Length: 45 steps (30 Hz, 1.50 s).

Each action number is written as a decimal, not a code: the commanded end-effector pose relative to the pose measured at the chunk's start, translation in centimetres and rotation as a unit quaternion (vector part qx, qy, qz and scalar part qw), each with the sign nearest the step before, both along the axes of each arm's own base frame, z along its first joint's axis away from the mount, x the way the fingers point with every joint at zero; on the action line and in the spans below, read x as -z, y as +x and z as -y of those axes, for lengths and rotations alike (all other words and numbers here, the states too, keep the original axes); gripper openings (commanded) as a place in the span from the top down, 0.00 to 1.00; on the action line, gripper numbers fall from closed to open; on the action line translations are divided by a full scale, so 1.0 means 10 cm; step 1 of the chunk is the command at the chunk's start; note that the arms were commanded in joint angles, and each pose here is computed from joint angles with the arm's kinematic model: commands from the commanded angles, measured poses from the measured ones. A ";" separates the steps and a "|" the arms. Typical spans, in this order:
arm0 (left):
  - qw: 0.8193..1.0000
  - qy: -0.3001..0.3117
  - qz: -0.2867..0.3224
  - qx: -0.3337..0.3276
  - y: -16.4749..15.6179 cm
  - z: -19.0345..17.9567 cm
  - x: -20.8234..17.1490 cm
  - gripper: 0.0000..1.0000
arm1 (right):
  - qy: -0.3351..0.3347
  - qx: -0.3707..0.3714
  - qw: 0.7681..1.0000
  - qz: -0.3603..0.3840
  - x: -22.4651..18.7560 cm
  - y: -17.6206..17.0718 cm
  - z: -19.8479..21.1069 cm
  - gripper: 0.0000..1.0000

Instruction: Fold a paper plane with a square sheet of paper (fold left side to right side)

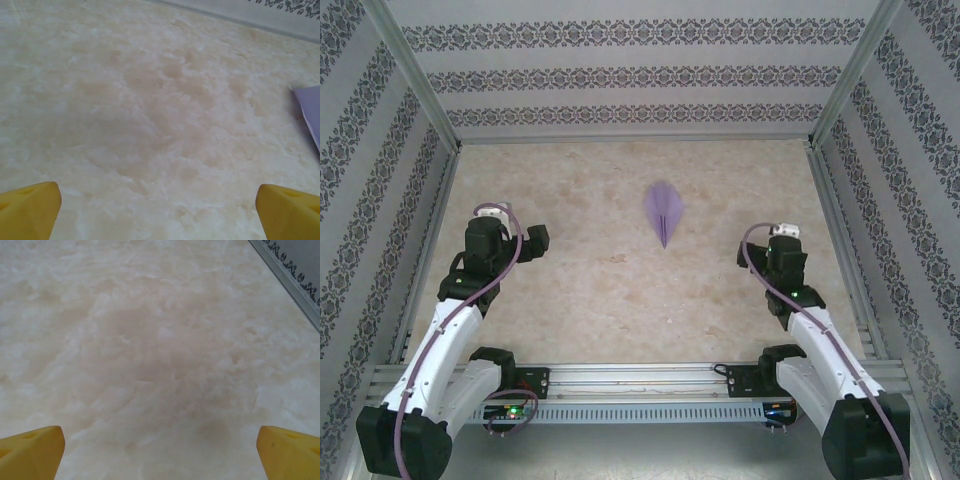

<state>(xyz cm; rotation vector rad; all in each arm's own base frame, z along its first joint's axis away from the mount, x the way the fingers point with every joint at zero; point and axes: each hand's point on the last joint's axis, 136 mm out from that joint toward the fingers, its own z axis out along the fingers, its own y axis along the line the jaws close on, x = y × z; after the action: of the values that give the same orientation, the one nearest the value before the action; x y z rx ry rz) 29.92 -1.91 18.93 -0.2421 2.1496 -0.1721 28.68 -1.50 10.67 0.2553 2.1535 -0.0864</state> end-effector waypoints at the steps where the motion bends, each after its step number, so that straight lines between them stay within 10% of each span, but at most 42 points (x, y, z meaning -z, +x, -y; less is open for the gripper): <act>1: 1.000 0.021 0.015 -0.012 0.04 -0.10 -0.04 0.00 | -0.040 -0.022 0.994 0.096 -0.20 0.19 0.02 0.02; 45: 0.998 0.038 -0.015 -0.053 0.13 -0.34 0.36 0.00 | -0.012 -0.059 0.987 0.147 0.07 1.03 -0.02 0.02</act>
<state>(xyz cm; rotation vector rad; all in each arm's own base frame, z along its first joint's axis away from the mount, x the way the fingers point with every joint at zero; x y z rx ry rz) 30.85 0.75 15.25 -0.3086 2.1928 -0.0526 38.88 -0.94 10.31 0.0844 1.8480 -0.0064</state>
